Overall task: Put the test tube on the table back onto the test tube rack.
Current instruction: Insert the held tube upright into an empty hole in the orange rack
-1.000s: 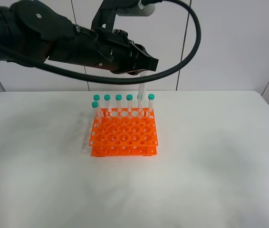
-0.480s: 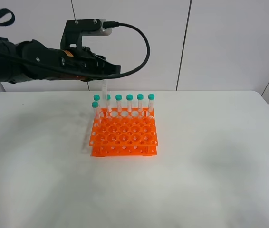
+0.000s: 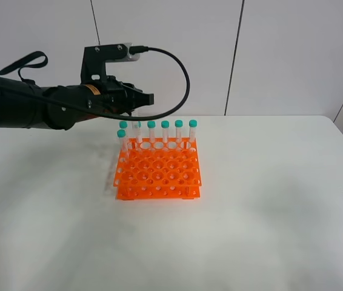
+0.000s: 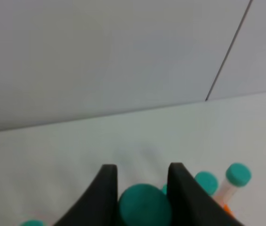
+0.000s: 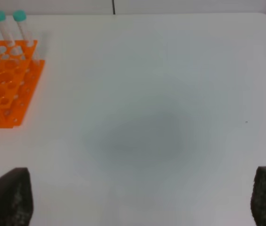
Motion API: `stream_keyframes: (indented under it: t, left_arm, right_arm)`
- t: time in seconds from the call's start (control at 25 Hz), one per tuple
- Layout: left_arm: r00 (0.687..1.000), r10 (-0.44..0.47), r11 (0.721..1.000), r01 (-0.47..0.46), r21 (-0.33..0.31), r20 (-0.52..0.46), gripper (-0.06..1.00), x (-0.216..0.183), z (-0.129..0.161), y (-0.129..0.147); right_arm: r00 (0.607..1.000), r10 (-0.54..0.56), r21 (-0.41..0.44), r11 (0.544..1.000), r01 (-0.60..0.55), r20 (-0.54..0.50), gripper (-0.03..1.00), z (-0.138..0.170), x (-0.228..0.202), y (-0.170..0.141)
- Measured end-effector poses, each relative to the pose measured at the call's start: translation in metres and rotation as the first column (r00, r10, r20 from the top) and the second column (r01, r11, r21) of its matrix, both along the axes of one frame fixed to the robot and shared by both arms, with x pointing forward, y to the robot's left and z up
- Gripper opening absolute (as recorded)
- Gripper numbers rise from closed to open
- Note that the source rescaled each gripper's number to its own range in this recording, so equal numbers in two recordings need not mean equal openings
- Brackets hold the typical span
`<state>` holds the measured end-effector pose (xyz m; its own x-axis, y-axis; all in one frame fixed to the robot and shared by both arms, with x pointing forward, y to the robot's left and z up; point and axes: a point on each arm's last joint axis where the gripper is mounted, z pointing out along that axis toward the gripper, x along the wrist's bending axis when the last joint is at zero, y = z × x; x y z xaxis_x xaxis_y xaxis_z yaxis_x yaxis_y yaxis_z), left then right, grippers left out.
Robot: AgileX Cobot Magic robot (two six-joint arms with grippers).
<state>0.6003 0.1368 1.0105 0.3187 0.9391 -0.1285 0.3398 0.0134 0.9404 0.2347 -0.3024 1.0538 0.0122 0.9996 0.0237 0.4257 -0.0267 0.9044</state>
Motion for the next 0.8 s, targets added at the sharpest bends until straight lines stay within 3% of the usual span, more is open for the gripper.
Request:
stream_keyframes:
  t: [0.28,0.48,0.8]
  left_arm:
    - [0.999,0.016,1.0,-0.016,-0.009,0.039,0.0,-0.001,-0.01,0.002]
    - [0.999,0.031,0.999,-0.03,-0.019,0.012,0.0,-0.007,-0.023,0.006]
    - [0.999,0.003,1.0,-0.002,-0.016,0.039,0.0,-0.008,-0.023,0.004]
  right_arm:
    - [1.0,0.0,0.0,1.0,0.0,0.0,1.0,0.0,0.0,0.0]
    - [1.0,0.0,0.0,1.0,0.0,0.0,1.0,0.0,0.0,0.0]
    - [1.0,0.0,0.0,1.0,0.0,0.0,1.0,0.0,0.0,0.0]
